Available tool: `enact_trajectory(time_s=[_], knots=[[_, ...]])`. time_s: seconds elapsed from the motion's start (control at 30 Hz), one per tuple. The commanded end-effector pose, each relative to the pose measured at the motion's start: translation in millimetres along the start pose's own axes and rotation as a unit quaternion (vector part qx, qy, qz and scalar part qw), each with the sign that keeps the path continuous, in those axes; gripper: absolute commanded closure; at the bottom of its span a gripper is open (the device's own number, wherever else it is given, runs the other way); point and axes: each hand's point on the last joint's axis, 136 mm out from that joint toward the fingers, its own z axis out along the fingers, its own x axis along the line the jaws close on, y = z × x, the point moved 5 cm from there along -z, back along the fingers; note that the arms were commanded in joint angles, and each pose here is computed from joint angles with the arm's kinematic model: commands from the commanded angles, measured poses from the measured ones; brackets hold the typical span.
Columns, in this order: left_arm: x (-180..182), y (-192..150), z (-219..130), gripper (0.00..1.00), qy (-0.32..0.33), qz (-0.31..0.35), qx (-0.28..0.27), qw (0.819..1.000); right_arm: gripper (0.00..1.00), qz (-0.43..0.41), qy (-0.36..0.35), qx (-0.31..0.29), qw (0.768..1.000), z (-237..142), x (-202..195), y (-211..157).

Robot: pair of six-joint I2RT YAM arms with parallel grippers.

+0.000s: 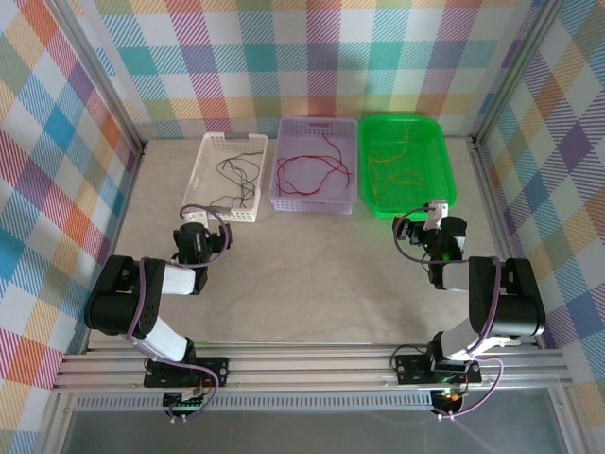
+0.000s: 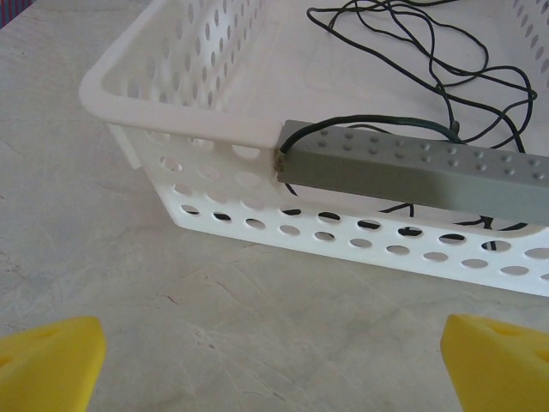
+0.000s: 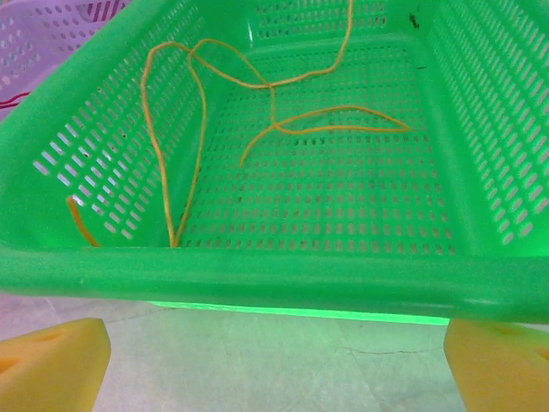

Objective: Untangle the cables

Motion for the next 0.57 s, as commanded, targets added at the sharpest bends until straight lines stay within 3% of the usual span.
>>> enact_trajectory(time_s=[0.0, 0.53], knots=[[-0.5, 13.5, 0.9, 0.00, -0.008, -0.010, -0.023, 1.000, 0.00, -0.006, -0.006, -0.003, 1.000, 2.2, 1.7, 3.3], [-2.0, 14.3, 1.3, 0.00, -0.017, -0.007, -0.022, 1.000, 0.00, -0.009, -0.009, -0.001, 1.000, 2.9, 2.3, 3.2]])
